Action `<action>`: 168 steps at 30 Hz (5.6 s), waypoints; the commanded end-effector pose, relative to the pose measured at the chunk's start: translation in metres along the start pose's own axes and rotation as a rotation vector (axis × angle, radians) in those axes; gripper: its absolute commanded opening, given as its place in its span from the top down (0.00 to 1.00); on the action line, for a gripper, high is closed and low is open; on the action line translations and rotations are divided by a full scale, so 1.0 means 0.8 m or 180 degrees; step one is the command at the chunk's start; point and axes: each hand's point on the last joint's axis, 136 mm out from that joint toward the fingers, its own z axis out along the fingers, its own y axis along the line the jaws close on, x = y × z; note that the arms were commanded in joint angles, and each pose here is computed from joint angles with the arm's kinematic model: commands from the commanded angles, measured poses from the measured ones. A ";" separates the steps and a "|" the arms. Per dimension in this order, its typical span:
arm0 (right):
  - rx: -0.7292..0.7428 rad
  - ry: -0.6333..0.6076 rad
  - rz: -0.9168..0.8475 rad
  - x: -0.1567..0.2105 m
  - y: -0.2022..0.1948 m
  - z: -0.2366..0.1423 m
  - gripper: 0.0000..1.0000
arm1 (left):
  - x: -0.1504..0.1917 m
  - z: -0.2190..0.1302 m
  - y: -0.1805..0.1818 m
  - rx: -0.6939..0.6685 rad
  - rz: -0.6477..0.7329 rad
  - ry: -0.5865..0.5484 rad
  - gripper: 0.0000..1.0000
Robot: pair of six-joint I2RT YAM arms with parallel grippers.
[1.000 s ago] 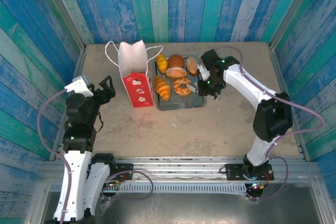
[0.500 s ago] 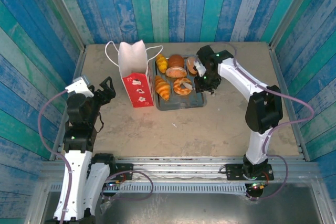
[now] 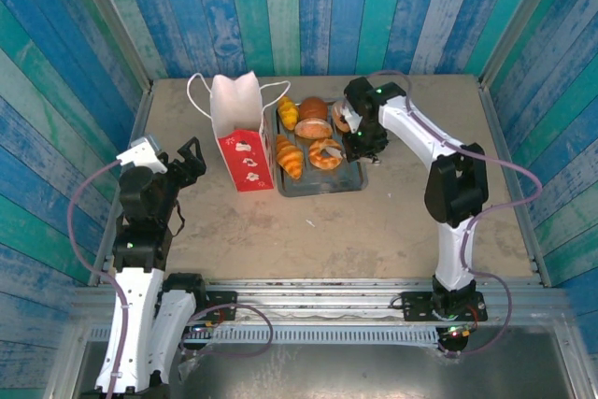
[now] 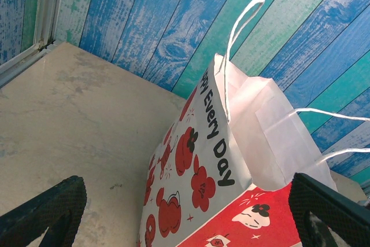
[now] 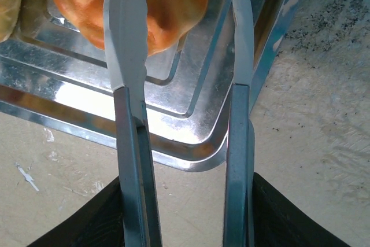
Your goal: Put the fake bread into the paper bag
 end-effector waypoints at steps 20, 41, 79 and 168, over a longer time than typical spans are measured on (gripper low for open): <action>0.0020 0.0074 -0.0061 0.013 -0.004 -0.025 0.68 | -0.008 -0.006 0.001 -0.0037 0.0023 -0.0044 0.06; 0.0672 -0.1199 0.0015 0.062 -0.011 -0.212 0.75 | -0.013 0.044 -0.022 0.0015 -0.0233 0.0430 0.03; 0.0423 -0.2677 -0.1148 -0.086 0.262 -0.300 0.75 | 0.028 0.128 -0.024 0.0223 -0.0613 0.0739 0.69; -0.0109 -0.1817 -0.0183 0.045 0.074 -0.234 0.46 | -0.037 0.013 -0.032 0.0220 -0.0100 -0.0016 0.04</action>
